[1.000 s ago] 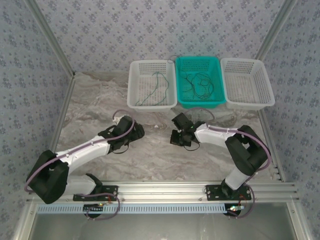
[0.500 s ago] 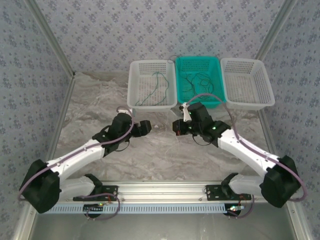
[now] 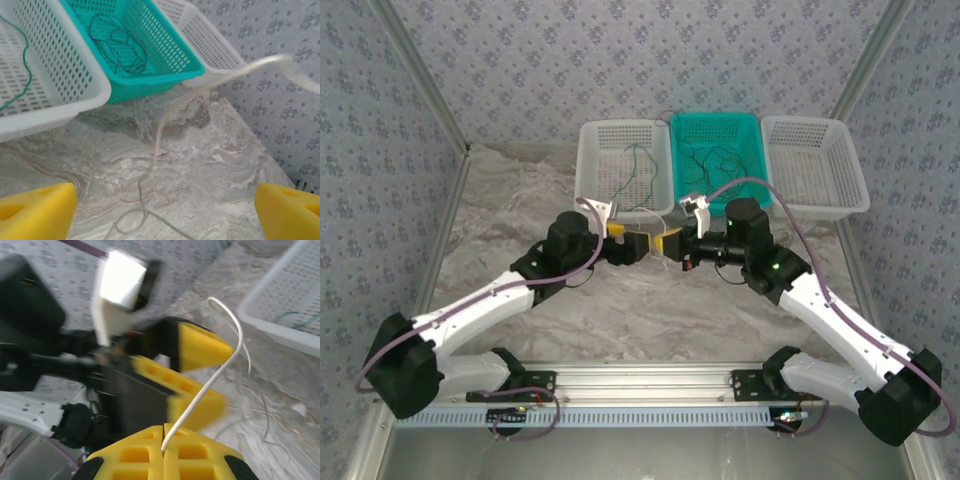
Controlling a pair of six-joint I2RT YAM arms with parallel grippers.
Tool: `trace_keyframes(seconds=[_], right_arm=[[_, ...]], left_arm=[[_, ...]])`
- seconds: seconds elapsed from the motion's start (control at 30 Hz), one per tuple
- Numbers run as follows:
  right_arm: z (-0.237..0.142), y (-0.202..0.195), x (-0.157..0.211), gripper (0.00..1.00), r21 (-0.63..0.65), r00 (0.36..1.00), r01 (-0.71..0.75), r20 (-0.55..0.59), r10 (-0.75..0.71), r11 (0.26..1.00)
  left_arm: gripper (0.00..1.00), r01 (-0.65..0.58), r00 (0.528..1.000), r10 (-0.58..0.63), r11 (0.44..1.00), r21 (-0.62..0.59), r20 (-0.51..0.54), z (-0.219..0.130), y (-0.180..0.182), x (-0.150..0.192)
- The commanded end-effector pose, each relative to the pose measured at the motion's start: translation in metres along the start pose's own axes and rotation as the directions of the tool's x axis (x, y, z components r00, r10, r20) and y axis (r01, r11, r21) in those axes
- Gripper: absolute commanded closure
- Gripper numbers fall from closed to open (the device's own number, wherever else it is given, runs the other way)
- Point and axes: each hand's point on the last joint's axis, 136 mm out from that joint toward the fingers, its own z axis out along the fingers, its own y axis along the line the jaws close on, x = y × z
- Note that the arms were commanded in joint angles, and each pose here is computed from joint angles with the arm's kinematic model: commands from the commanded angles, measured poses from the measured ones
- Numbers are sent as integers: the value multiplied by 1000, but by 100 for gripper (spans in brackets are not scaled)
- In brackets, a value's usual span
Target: Untangle the cables
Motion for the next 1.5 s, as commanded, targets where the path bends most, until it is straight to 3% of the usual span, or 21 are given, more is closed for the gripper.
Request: trace_keyframes(seconds=[0.0, 0.07, 0.2, 0.33, 0.53, 0.6, 0.67, 0.77, 0.83, 0.93, 1.1, 1.37, 1.47], right_arm=[[-4, 37, -6, 100, -177, 999, 35, 24, -31, 984], [-6, 44, -6, 100, -200, 999, 45, 25, -41, 979], [-23, 57, -16, 100, -207, 993, 97, 81, -81, 974], [-50, 46, -32, 100, -55, 976, 132, 179, -121, 990], [-105, 11, -61, 100, 209, 927, 66, 350, -137, 976], [-119, -9, -65, 100, 298, 917, 0, 380, -119, 955], [-126, -28, -66, 100, 358, 914, -61, 394, -92, 932], [-138, -47, -74, 100, 410, 895, -123, 439, -77, 903], [-150, -64, -82, 100, 473, 877, -165, 471, -90, 866], [-165, -83, -99, 100, 554, 849, -181, 504, -155, 812], [-192, -117, -128, 100, 701, 768, -185, 540, -344, 688], [-226, -136, -185, 100, 837, 703, -178, 476, -529, 517], [-227, -140, -208, 100, 850, 682, -179, 470, -559, 496]], left_arm=[[8, 60, 996, -57, 997, -40, 70, 13, 5, -17], [12, 110, 990, -99, 986, -123, 96, 17, 21, -19], [36, 194, 978, -145, 894, -403, 148, 5, 73, -19], [51, 254, 965, -174, 795, -551, 194, -20, 113, -15], [59, 316, 947, -193, 712, -627, 259, -66, 148, -10], [64, 328, 941, -192, 711, -622, 278, -77, 150, -12], [65, 313, 944, -180, 755, -576, 277, -79, 140, -16], [60, 233, 961, -139, 874, -426, 239, -71, 107, -26], [52, 165, 971, -101, 940, -298, 218, -67, 81, -31], [36, 49, 982, -26, 992, -116, 186, -67, 42, -34], [23, -99, 983, 90, 994, 49, 163, -81, -6, -34], [9, -181, 974, 170, 982, 61, 150, -92, -16, -21], [7, -207, 968, 198, 977, 44, 156, -91, -12, -19]])
